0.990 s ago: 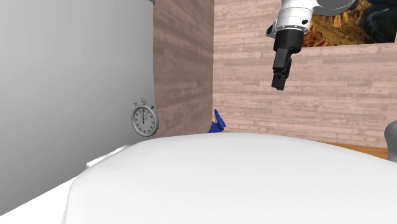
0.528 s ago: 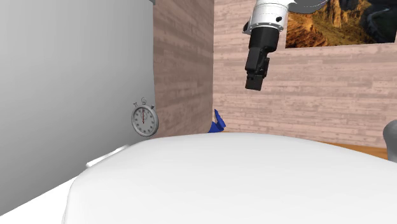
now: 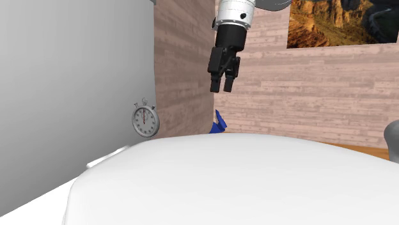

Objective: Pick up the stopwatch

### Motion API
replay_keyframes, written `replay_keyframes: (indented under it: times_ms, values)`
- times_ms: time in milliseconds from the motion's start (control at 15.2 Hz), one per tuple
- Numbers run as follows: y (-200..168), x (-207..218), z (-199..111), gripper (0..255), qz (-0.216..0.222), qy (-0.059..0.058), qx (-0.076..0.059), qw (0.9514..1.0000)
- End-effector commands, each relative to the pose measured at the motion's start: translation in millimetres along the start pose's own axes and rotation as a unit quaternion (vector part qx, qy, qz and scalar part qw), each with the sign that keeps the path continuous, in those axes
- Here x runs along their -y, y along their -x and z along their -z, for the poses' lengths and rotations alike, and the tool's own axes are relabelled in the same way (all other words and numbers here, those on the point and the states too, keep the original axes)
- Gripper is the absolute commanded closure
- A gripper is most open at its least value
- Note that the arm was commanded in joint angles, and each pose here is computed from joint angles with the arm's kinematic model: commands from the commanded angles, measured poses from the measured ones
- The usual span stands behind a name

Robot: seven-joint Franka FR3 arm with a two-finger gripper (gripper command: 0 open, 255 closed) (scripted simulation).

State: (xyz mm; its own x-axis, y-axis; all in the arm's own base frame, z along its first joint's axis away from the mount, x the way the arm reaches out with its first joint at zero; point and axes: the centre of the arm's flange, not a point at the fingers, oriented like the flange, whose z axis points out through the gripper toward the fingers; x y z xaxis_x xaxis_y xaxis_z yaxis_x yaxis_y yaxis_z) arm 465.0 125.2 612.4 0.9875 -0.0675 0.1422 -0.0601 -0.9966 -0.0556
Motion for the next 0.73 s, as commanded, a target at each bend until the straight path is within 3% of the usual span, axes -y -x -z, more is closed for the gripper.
replay_keyframes:
  times_ms: [0,660]
  values:
    - [-17.5,19.5,-7.4,0,0.004,0.004,-0.002,1.0000]
    - [-99.4,124.1,-34.3,0,0.025,0.027,-0.010,0.9993]
